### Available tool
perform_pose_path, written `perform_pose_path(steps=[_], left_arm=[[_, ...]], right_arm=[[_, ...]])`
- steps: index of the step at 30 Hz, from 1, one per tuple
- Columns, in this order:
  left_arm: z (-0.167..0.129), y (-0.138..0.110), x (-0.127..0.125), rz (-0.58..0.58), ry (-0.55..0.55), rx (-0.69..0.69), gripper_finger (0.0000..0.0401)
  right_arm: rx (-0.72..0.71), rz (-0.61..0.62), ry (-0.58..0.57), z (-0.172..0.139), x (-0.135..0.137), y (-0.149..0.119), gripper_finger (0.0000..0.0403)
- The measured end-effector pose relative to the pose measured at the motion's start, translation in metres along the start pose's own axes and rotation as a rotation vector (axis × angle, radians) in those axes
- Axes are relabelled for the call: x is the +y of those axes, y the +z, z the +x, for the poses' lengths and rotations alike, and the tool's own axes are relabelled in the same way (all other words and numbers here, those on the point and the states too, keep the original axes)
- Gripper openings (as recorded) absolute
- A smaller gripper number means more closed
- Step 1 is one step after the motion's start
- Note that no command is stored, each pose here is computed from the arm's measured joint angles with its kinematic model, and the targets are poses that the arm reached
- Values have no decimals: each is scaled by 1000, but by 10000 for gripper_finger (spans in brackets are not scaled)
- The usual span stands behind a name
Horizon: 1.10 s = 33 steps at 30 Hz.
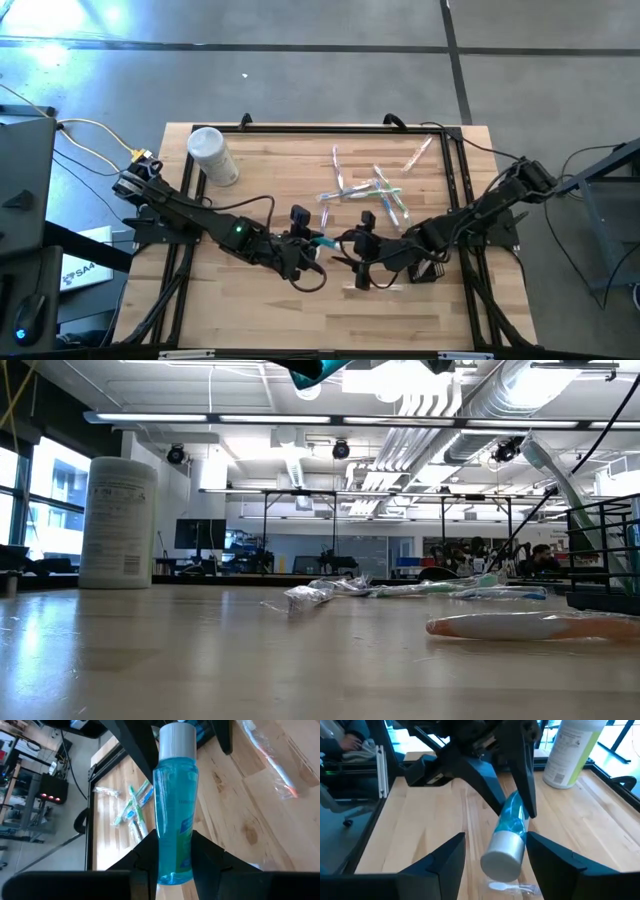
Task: Pick & Place toothbrushing station
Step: Put the blue mouthwash bottle into the black mesh organizer
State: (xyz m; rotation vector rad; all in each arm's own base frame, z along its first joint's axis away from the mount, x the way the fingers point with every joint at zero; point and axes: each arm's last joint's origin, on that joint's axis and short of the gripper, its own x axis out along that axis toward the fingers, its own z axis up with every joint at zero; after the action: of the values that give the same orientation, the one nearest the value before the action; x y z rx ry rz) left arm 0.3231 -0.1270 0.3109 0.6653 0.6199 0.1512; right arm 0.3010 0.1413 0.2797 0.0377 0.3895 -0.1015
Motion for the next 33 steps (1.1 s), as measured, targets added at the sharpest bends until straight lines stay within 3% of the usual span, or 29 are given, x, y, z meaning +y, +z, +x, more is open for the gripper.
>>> perform_pose_path(steps=[10,22,33], left_arm=[[0,3,1,-5,18,-22,81],[0,3,2,-23,25,-20,81],[0,2,2,-4,13,-20,102]], right_arm=[[-1,0,-22,3,-1,-1,193],[-8,1,-49,3,-2,-1,94],[-6,-3,-58,3,-2,-1,89]])
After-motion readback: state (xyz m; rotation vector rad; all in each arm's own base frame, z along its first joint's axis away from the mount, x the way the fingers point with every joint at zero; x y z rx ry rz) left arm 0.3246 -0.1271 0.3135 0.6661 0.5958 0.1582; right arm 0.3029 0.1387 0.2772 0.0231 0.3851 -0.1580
